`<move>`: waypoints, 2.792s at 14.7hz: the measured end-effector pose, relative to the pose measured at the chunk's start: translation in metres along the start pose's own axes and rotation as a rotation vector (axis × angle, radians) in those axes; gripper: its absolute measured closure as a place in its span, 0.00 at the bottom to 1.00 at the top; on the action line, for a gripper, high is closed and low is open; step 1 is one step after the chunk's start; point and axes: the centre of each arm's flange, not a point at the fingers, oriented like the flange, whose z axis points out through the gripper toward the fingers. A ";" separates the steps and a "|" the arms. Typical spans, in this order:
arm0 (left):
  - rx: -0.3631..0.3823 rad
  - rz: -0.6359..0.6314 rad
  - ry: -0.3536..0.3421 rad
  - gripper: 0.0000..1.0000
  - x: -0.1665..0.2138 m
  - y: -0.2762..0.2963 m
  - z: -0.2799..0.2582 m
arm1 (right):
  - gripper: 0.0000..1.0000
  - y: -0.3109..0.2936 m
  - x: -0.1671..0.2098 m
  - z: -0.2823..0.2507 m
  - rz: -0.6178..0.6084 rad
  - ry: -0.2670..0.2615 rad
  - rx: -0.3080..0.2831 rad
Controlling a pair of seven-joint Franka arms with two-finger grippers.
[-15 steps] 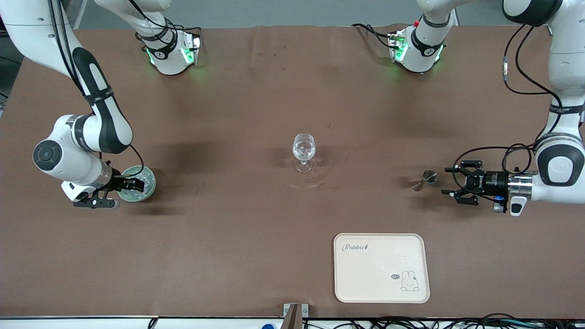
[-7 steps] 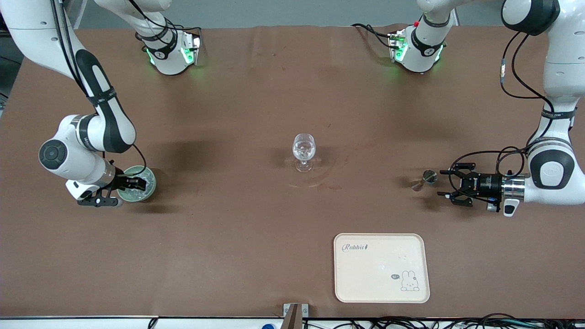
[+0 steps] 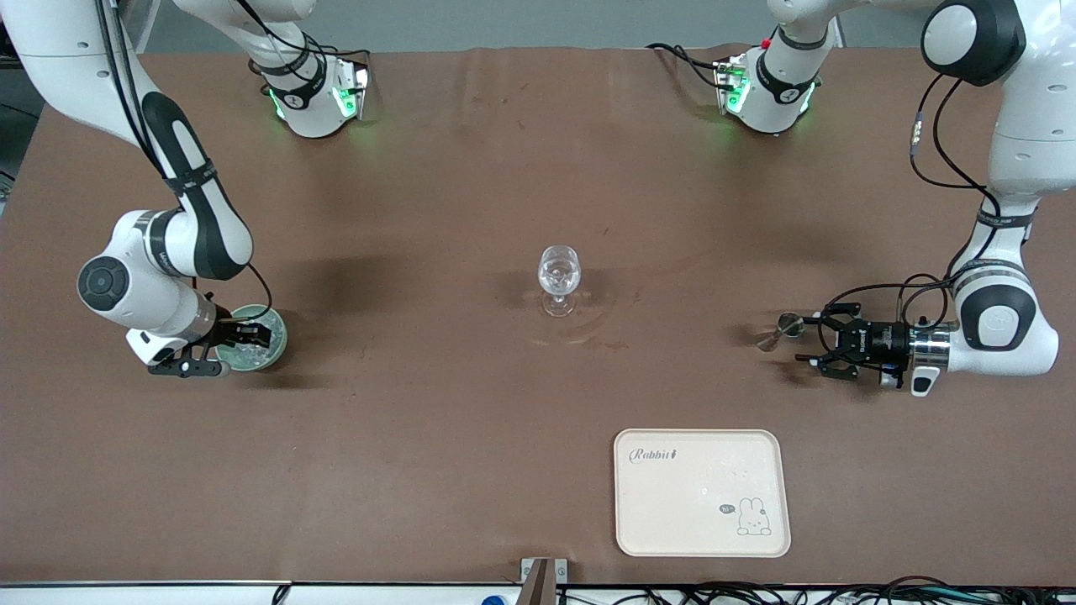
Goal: Pour wine and add ice with both arms
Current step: 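Grasp an ice cube with the right gripper while the left gripper lifts the jigger, then carry the metal jigger with the left gripper to the wine glass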
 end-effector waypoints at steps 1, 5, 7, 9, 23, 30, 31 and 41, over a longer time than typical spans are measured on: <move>0.003 0.009 -0.003 0.25 0.000 0.000 0.002 | 0.30 0.000 0.000 0.000 0.000 -0.001 0.000; 0.011 0.014 -0.014 0.26 0.005 -0.001 0.011 | 0.35 -0.001 -0.003 0.003 -0.001 -0.007 0.000; 0.011 0.013 -0.023 0.28 0.006 0.000 0.014 | 0.50 -0.001 -0.003 0.003 -0.001 -0.007 0.000; 0.006 0.008 -0.038 0.31 0.007 0.001 0.020 | 0.67 -0.001 -0.002 0.002 -0.001 -0.005 0.000; 0.029 0.010 -0.072 0.57 0.010 -0.004 0.031 | 0.67 0.010 -0.010 -0.265 0.011 0.081 -0.009; 0.028 0.004 -0.087 0.76 0.013 -0.005 0.034 | 0.67 0.016 -0.045 -0.398 0.027 0.012 -0.006; 0.028 0.004 -0.088 0.75 0.013 -0.005 0.034 | 0.67 0.015 -0.052 -0.404 0.026 0.007 -0.006; 0.032 0.066 -0.108 0.78 0.001 0.003 0.041 | 0.67 -0.032 -0.089 -0.406 -0.024 -0.017 -0.011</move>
